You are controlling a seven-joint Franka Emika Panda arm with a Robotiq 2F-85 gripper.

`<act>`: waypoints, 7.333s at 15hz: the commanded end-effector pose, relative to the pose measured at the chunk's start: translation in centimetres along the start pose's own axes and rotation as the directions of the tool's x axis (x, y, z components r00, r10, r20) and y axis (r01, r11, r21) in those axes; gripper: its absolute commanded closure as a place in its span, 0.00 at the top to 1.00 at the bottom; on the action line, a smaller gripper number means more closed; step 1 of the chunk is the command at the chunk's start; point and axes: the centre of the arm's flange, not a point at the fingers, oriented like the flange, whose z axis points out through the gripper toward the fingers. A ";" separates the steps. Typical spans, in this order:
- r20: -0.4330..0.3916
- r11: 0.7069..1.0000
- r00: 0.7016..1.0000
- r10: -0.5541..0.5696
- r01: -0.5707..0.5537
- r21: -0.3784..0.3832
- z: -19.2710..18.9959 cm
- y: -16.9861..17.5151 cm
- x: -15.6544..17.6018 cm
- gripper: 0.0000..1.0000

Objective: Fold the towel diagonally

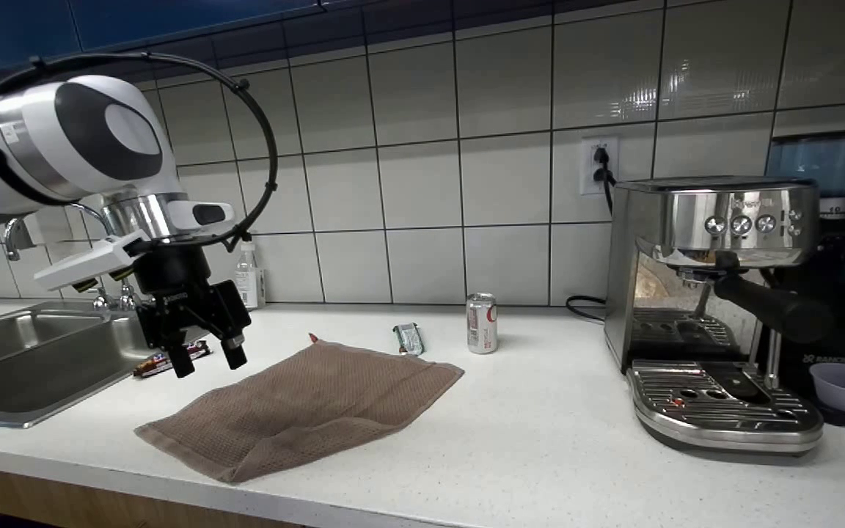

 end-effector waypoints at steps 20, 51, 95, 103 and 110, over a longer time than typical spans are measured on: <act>0.152 0.987 0.981 0.123 -0.104 -0.126 10.2 3.0 0.7 1.00; 0.168 0.956 0.950 0.262 -0.233 -0.177 12.1 5.2 2.4 0.66; 0.073 0.957 0.960 0.269 -0.258 -0.134 4.0 2.3 6.6 0.01; 0.071 0.966 0.969 0.238 -0.228 -0.121 3.5 0.4 9.8 0.01; 0.050 0.971 0.975 0.216 -0.210 -0.111 3.3 -1.8 13.1 0.01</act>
